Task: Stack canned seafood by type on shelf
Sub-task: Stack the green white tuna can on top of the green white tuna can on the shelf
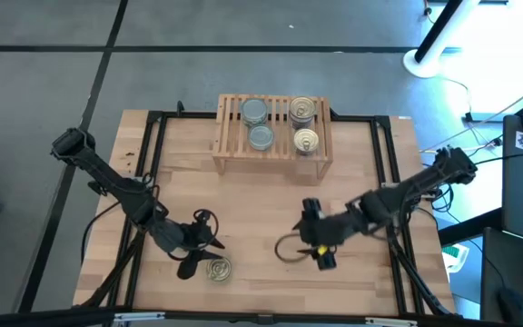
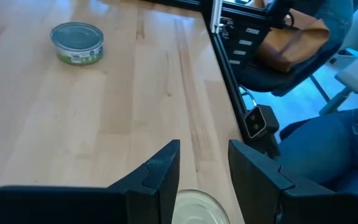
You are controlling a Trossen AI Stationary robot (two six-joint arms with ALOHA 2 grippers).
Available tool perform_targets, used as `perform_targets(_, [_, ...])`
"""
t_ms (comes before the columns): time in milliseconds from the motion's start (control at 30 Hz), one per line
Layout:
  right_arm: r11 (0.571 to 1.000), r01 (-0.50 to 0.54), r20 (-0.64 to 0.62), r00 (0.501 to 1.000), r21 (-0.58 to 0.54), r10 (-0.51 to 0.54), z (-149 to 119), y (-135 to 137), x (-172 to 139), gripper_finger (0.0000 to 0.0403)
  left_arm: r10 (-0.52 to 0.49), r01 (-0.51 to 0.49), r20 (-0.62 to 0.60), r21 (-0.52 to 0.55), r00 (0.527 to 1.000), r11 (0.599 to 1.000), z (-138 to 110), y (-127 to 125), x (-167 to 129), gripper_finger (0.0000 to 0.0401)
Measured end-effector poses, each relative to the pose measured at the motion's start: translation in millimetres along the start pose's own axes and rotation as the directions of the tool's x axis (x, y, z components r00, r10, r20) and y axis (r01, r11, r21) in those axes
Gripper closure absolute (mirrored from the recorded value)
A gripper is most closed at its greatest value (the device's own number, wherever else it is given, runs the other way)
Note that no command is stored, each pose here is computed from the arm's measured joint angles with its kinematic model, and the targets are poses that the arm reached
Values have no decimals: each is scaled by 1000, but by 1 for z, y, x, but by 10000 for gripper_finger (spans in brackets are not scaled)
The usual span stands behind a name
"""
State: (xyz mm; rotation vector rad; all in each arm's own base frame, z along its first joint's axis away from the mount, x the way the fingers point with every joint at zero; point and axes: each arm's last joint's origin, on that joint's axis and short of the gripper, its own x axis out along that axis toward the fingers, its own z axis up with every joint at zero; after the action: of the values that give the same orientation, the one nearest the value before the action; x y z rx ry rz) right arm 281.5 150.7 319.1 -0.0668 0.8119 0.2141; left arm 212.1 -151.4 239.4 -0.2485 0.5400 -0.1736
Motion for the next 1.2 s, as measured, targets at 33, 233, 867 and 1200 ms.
perform_targets(33, [1000, 12, -7, 1000, 1, -12, -2, 7, 2, 116, 0, 0, -1, 1, 1000, 1000, 0, 0, 0, 270])
perform_targets(233, [993, 114, -27, 993, -40, -116, -16, 42, 24, 116, -3, 3, -2, 2, 1000, 1000, -1, -1, 0, 270])
perform_targets(867, [978, 192, 143, 973, -76, -180, -15, 63, 123, 116, -54, 35, -257, -76, 965, 997, -45, -39, -23, 270])
perform_targets(1200, [950, 263, 304, 931, -170, -203, 4, 38, 152, 116, 181, -269, -461, -132, 869, 954, -61, -20, -32, 270])
